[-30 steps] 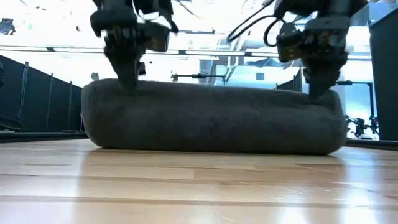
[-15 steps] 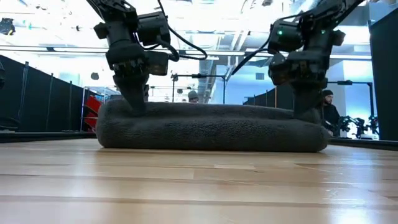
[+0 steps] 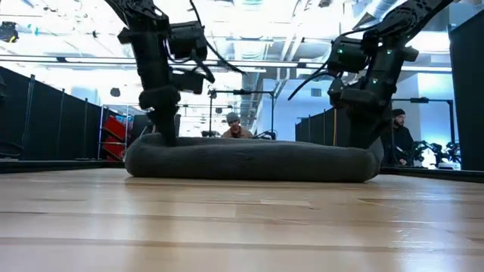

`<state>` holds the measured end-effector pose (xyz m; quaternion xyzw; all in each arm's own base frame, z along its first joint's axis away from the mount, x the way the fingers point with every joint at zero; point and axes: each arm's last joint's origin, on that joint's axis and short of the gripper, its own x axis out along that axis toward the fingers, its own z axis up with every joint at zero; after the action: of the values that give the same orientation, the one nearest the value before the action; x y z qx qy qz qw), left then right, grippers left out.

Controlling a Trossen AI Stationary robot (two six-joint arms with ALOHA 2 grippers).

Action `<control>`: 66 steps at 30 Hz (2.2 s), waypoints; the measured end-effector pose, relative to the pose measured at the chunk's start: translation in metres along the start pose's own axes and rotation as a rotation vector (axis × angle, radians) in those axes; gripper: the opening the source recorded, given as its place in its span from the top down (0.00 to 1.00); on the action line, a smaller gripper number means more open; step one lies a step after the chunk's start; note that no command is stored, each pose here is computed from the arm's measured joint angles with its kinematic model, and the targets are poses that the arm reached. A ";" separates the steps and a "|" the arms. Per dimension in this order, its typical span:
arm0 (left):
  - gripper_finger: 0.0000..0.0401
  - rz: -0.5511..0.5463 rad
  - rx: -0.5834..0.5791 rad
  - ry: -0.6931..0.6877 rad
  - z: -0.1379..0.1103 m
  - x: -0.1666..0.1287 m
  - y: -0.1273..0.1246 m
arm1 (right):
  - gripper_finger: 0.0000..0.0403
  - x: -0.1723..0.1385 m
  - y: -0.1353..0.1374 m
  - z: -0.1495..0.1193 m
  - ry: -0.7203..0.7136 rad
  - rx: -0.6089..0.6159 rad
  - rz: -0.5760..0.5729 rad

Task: Roll towel
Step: Roll the black towel

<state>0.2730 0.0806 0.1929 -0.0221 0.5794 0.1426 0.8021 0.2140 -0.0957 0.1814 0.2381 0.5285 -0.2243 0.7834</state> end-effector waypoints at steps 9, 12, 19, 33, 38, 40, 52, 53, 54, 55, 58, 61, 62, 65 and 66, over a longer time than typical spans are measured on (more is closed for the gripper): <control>0.54 0.173 0.041 -0.172 0.023 -0.039 0.008 | 0.55 -0.011 0.025 0.010 -0.074 -0.246 0.005; 0.54 0.154 0.049 -0.174 0.025 -0.046 0.006 | 0.56 -0.017 0.035 0.014 -0.110 -0.304 -0.016; 0.54 -0.051 0.136 -0.050 0.010 -0.036 -0.019 | 0.57 -0.021 0.074 0.014 -0.211 -0.487 0.073; 0.54 -0.022 0.075 0.029 0.002 0.040 0.000 | 0.58 0.066 0.062 0.016 0.057 -0.471 -0.025; 0.54 -0.087 0.070 0.104 -0.003 0.050 -0.008 | 0.58 0.072 0.063 0.015 0.071 -0.475 -0.023; 0.54 -0.111 0.077 0.120 -0.008 0.052 -0.015 | 0.58 0.069 0.066 0.013 0.063 -0.486 -0.018; 0.59 -0.258 0.012 0.108 -0.041 0.016 -0.089 | 0.58 0.046 0.130 -0.035 0.093 -0.574 0.104; 0.60 -0.269 0.005 0.100 -0.043 0.010 -0.096 | 0.58 0.044 0.138 -0.043 0.101 -0.588 0.114; 0.60 -0.278 -0.004 0.101 -0.046 0.006 -0.104 | 0.58 0.043 0.146 -0.051 0.107 -0.601 0.124; 0.60 -0.288 -0.014 0.099 -0.048 0.002 -0.111 | 0.58 0.041 0.154 -0.059 0.113 -0.609 0.135; 0.60 -0.315 -0.045 0.103 -0.058 -0.009 -0.133 | 0.58 0.034 0.174 -0.086 0.135 -0.618 0.164; 0.60 -0.342 -0.053 0.108 -0.068 -0.016 -0.156 | 0.58 0.028 0.190 -0.111 0.150 -0.630 0.192; 0.60 -0.353 -0.048 0.105 -0.071 -0.018 -0.162 | 0.58 0.026 0.194 -0.117 0.153 -0.636 0.201; 0.60 -0.362 -0.025 0.115 -0.075 -0.025 -0.173 | 0.58 0.019 0.201 -0.130 0.167 -0.670 0.201; 0.60 -0.362 -0.024 0.105 -0.073 -0.029 -0.175 | 0.58 0.016 0.202 -0.131 0.166 -0.681 0.190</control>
<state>0.2421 -0.1079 0.1736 -0.1432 0.6053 0.0015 0.7830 0.2463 0.1414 0.1511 0.0290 0.6103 0.0585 0.7895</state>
